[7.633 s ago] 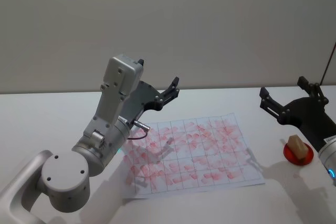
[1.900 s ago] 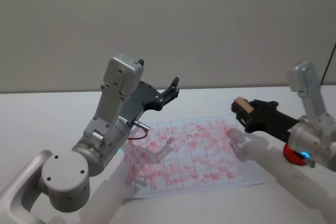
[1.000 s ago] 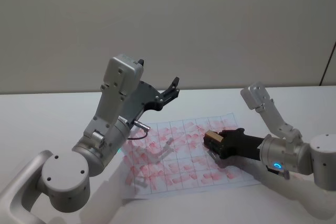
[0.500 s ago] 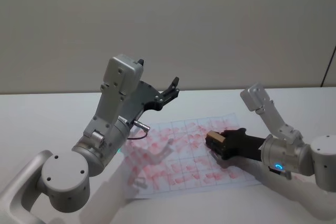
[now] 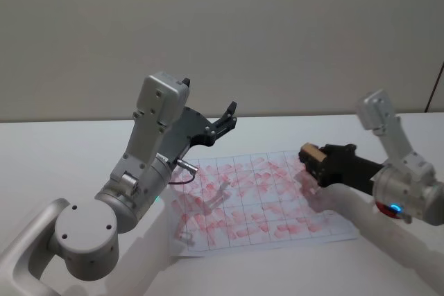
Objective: Use the one hand to pick up the stamp and affix it onto the A4 paper.
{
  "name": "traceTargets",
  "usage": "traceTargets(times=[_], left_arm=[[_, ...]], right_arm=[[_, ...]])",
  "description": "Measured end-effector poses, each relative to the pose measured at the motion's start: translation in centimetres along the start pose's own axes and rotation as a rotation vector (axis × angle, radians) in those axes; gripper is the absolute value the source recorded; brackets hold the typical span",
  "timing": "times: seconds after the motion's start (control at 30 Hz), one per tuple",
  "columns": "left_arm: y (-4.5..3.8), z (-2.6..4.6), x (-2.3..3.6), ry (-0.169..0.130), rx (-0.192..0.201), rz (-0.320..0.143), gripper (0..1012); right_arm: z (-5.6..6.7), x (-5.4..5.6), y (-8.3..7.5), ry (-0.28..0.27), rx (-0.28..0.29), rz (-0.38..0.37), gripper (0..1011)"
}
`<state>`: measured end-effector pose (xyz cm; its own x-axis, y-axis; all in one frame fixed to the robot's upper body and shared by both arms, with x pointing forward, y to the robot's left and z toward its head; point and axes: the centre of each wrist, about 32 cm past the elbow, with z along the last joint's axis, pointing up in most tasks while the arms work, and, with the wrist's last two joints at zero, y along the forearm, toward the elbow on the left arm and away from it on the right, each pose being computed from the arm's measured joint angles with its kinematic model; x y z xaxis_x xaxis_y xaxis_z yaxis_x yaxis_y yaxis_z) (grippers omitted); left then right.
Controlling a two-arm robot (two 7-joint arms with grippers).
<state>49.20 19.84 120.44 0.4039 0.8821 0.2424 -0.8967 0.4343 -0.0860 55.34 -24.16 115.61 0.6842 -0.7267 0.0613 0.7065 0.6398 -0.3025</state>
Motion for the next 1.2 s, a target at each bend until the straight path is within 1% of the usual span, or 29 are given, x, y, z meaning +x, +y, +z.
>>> traceTargets(times=[0.03,0.1,0.13,0.17,0.23,0.27,0.3,0.33,0.43,0.53,0.57,0.7,0.9,1.0,1.2], left_arm=[[0.00,0.00,0.00,0.000,0.000,0.000,1001],[0.00,0.00,0.00,0.000,0.000,0.000,1001],[0.00,0.00,0.00,0.000,0.000,0.000,1001],[0.00,0.00,0.00,0.000,0.000,0.000,1001],[0.00,0.00,0.00,0.000,0.000,0.000,1001],[0.00,0.00,0.00,0.000,0.000,0.000,1001],[0.00,0.00,0.00,0.000,0.000,0.000,1001],[0.00,0.00,0.00,0.000,0.000,0.000,1001],[0.00,0.00,0.00,0.000,0.000,0.000,1001],[0.00,0.00,0.00,0.000,0.000,0.000,1001],[0.00,0.00,0.00,0.000,0.000,0.000,1001],[0.00,0.00,0.00,0.000,0.000,0.000,1001],[0.00,0.00,0.00,0.000,0.000,0.000,1001],[0.00,0.00,0.00,0.000,0.000,0.000,1001],[0.00,0.00,0.00,0.000,0.000,0.000,1001]], right_arm=[[0.0,0.0,-0.2,-0.001,0.003,-0.008,220],[0.1,0.1,-1.5,-0.005,0.031,-0.051,220],[0.1,0.1,-1.5,-0.005,0.031,-0.051,220],[0.1,0.0,-2.1,-0.005,0.040,-0.075,220],[0.0,0.0,-2.7,-0.003,0.048,-0.095,220],[-0.1,0.0,-3.5,-0.002,0.055,-0.118,219],[-0.2,-0.1,-3.7,0.001,0.057,-0.128,220],[-0.3,-0.1,-4.5,0.004,0.064,-0.152,220],[-0.6,-0.3,-5.5,0.011,0.067,-0.183,220],[-1.0,-0.4,-7.0,0.022,0.066,-0.230,219],[-1.3,-0.6,-7.6,0.030,0.061,-0.251,220],[-1.7,-0.7,-9.2,0.042,0.053,-0.300,220],[-2.3,-0.7,-10.4,0.064,0.034,-0.338,220],[-2.5,-0.7,-10.7,0.073,0.025,-0.343,220],[-2.8,-0.4,-10.7,0.084,0.008,-0.342,220]])
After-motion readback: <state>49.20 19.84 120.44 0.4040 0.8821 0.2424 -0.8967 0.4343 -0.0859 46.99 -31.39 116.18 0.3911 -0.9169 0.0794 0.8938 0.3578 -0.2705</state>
